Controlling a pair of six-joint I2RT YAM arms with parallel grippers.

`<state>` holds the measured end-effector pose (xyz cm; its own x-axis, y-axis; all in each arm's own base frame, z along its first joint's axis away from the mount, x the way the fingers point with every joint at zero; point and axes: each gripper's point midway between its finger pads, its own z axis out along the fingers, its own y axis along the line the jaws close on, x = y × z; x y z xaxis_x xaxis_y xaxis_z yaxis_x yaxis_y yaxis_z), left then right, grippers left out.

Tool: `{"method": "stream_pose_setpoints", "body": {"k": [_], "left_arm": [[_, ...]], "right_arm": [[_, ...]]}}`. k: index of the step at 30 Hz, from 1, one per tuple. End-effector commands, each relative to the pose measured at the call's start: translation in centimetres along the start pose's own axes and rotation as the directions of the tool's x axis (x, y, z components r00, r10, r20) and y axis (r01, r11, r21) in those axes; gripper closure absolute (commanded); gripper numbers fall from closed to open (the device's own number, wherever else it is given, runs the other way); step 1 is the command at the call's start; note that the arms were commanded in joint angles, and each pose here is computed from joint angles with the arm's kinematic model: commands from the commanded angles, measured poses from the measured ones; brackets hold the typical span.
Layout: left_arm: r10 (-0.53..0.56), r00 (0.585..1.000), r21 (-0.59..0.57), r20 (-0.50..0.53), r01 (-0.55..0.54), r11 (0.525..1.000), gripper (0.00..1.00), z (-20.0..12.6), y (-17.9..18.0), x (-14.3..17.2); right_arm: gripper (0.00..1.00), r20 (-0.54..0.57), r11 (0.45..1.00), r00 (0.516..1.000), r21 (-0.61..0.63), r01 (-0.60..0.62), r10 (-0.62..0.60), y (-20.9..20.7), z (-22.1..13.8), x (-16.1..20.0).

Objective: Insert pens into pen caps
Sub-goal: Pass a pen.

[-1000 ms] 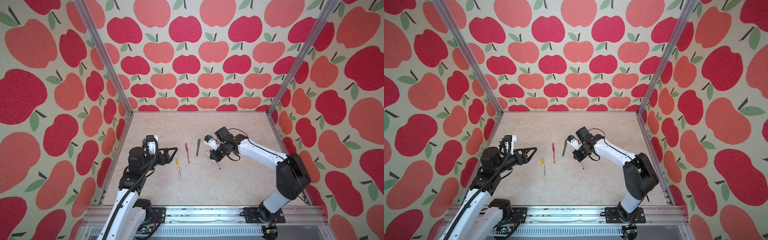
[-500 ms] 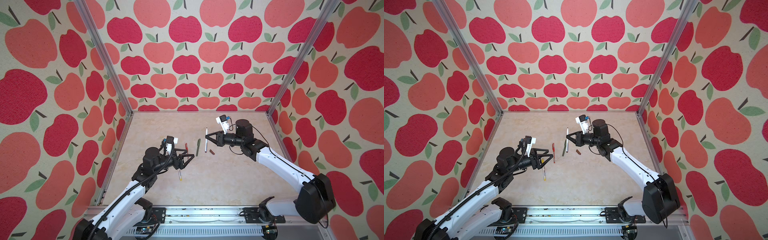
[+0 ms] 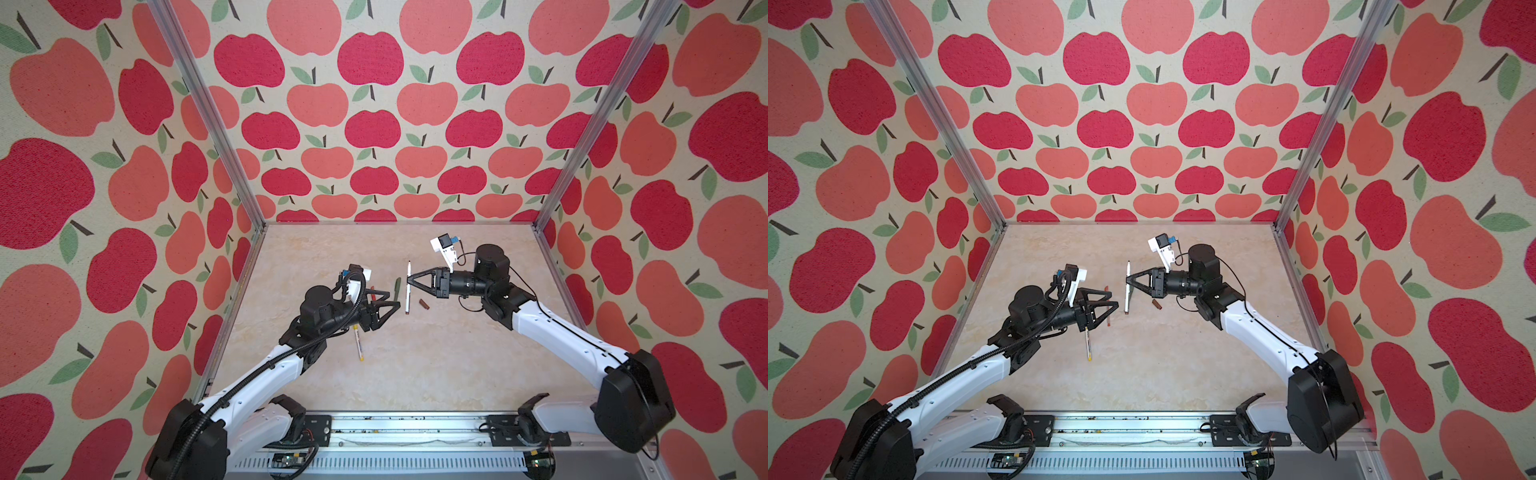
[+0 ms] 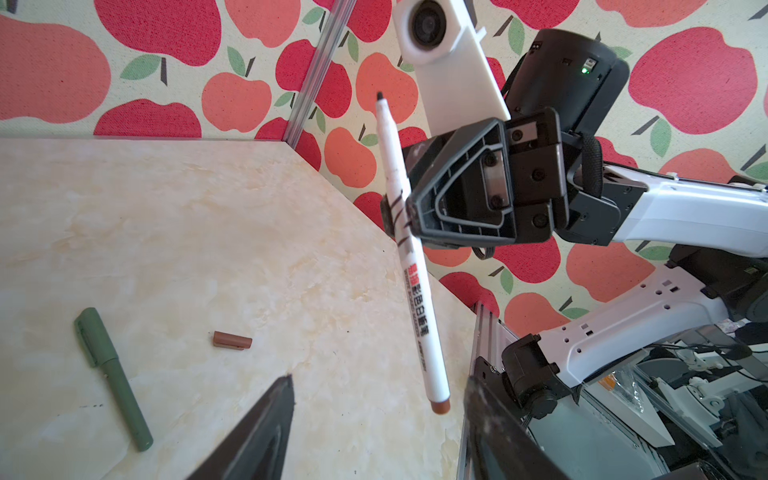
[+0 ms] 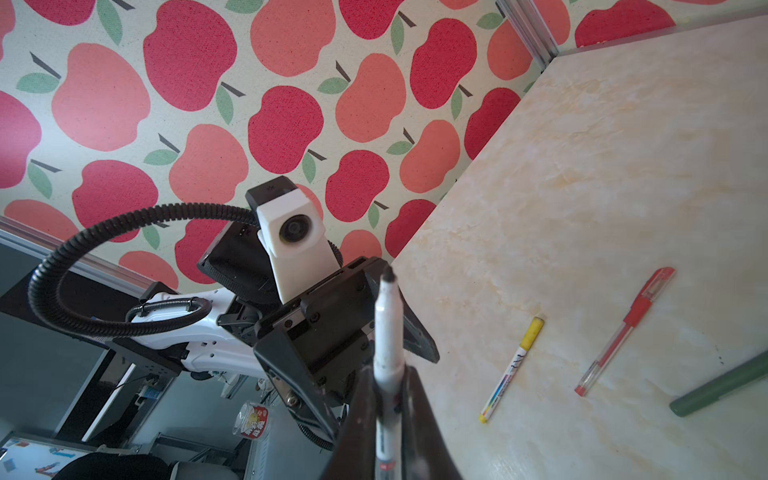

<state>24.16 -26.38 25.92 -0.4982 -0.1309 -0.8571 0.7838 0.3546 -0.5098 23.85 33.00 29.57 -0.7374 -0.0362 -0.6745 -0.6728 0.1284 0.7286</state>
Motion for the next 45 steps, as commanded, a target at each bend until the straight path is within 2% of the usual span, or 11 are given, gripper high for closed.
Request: {"method": "stream_pose_setpoints", "body": {"k": [1, 7, 13, 28, 30, 34, 37, 43, 45], "left_arm": [[0.048, 0.998, 0.065, 0.030, -0.050, 0.997, 0.37, 0.6, -1.7, -1.7], [0.031, 1.000, 0.089, -0.004, -0.030, 0.996, 0.37, 1.6, -1.7, -1.2], [0.013, 0.999, 0.123, -0.032, -0.009, 0.992, 0.45, 2.2, -2.2, -1.2], [-0.004, 0.998, 0.101, -0.056, 0.009, 0.995, 0.86, 2.6, -1.9, -1.1], [-0.008, 0.998, 0.096, -0.056, 0.013, 0.995, 0.97, 2.6, -1.8, -1.1], [-0.023, 0.999, 0.070, -0.049, 0.026, 0.997, 1.00, 2.5, -1.3, -1.0], [-0.031, 0.998, 0.063, -0.053, 0.034, 0.997, 1.00, 2.5, -1.2, -0.9], [-0.043, 0.997, 0.051, -0.059, 0.046, 0.998, 1.00, 2.4, -0.9, -0.9], [-0.041, 0.997, 0.051, -0.061, 0.044, 0.998, 1.00, 2.4, -0.9, -0.9]], "right_arm": [[0.97, -0.013, 0.997, 0.999, -0.060, 0.042, -0.043, 1.9, -0.2, 0.4], [0.98, -0.012, 0.996, 0.998, -0.067, 0.060, -0.061, 2.3, -0.1, 0.6], [0.98, -0.011, 0.995, 0.997, -0.055, 0.082, -0.083, 2.3, -0.2, 0.7], [0.97, -0.018, 0.993, 0.993, -0.021, 0.114, -0.115, 2.2, -0.2, 1.0], [0.97, -0.021, 0.993, 0.993, -0.018, 0.116, -0.117, 2.2, -0.2, 1.0], [0.88, -0.017, 0.992, 0.992, -0.007, 0.126, -0.126, 2.2, -0.2, 0.8], [0.73, -0.014, 0.991, 0.991, 0.004, 0.132, -0.132, 2.2, -0.3, 0.6], [0.52, -0.012, 0.991, 0.991, 0.017, 0.134, -0.134, 2.2, -0.4, 0.4], [0.49, -0.013, 0.991, 0.992, 0.024, 0.129, -0.128, 2.1, -0.4, 0.4]]}}
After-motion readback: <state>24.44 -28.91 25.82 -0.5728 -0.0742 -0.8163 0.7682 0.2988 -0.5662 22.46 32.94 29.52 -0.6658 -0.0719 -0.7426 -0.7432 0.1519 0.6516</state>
